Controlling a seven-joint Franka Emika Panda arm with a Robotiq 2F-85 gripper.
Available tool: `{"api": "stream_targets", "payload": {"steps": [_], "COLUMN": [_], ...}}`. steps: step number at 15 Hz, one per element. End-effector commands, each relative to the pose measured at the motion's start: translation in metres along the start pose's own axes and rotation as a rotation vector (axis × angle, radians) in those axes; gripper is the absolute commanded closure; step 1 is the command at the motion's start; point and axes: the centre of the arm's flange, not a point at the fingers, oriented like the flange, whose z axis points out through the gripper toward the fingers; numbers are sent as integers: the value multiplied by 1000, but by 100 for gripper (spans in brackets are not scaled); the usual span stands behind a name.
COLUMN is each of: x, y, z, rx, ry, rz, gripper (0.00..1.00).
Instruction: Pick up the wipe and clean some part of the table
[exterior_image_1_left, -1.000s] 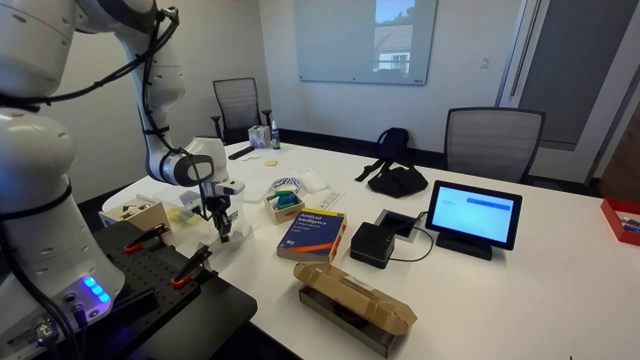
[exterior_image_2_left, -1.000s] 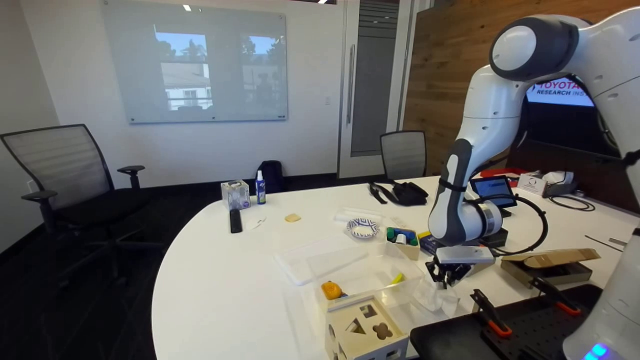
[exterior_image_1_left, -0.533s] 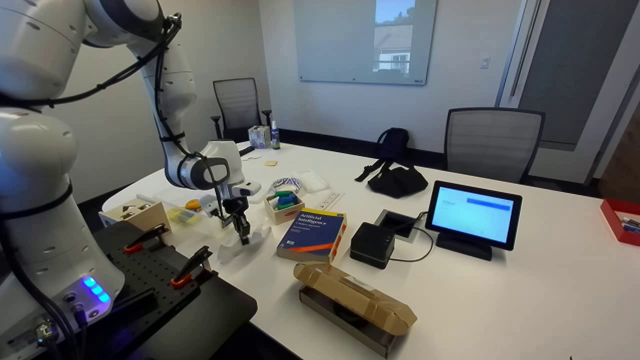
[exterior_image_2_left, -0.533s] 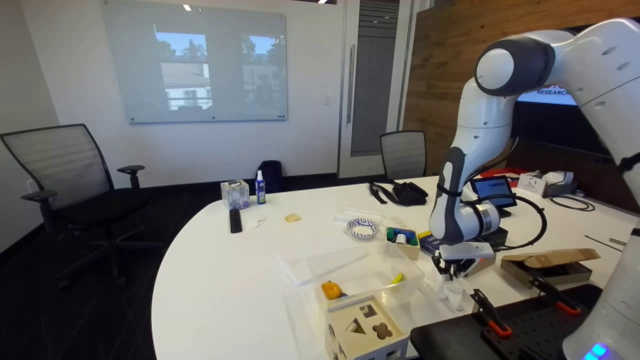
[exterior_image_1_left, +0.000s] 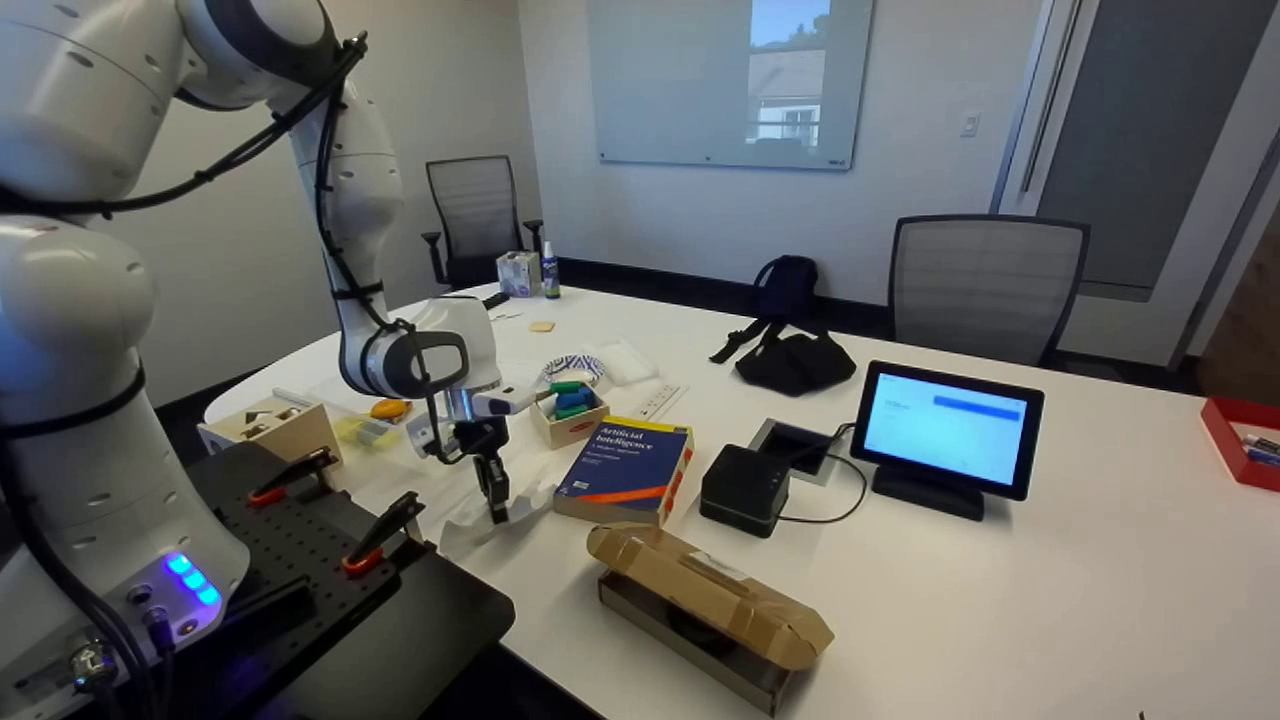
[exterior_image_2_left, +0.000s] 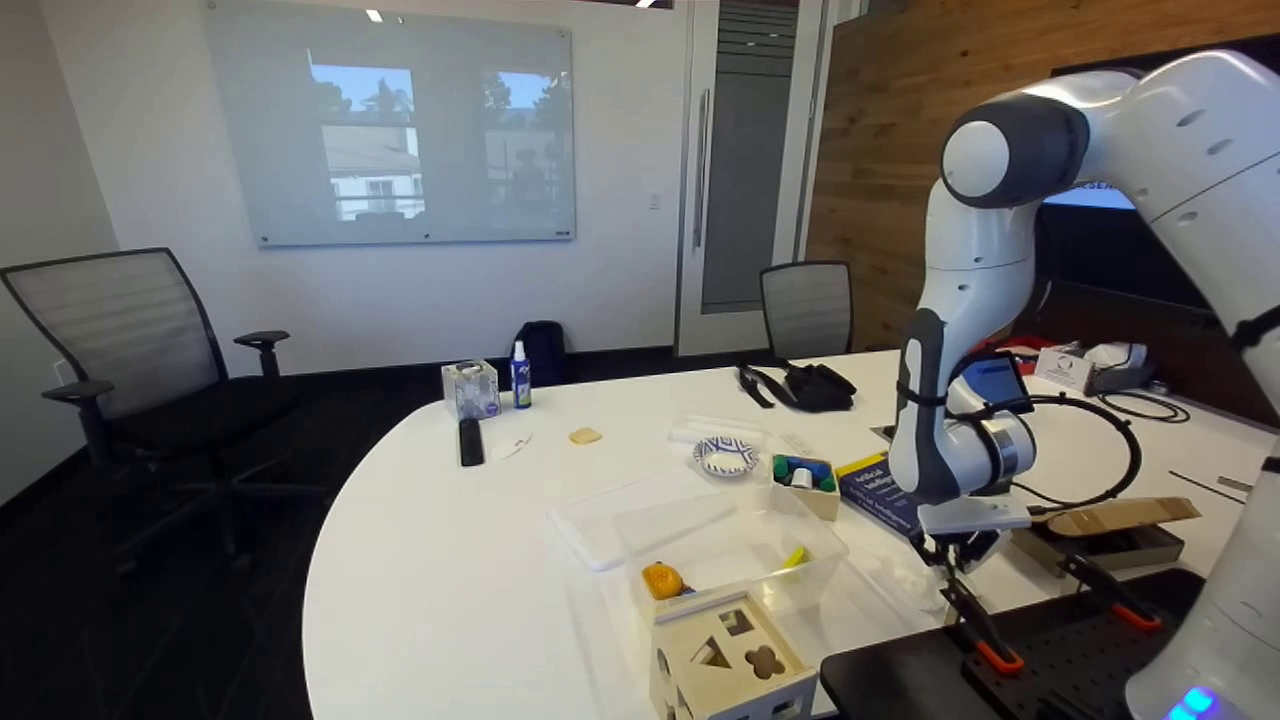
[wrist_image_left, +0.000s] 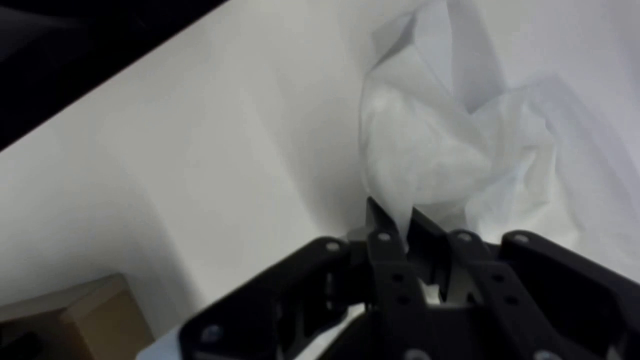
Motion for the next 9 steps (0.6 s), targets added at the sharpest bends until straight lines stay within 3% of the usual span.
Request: {"api": "stream_targets", "payload": {"steps": [1,5,9], "x": [-37,-72,-68], "y": [-13,-51,-76], "z": [-5,-13,-14], "rx": [44,107,128], "ry": [-63,-87,-53], "rz": [-52,-127,-140], "gripper": [98,98,98]}}
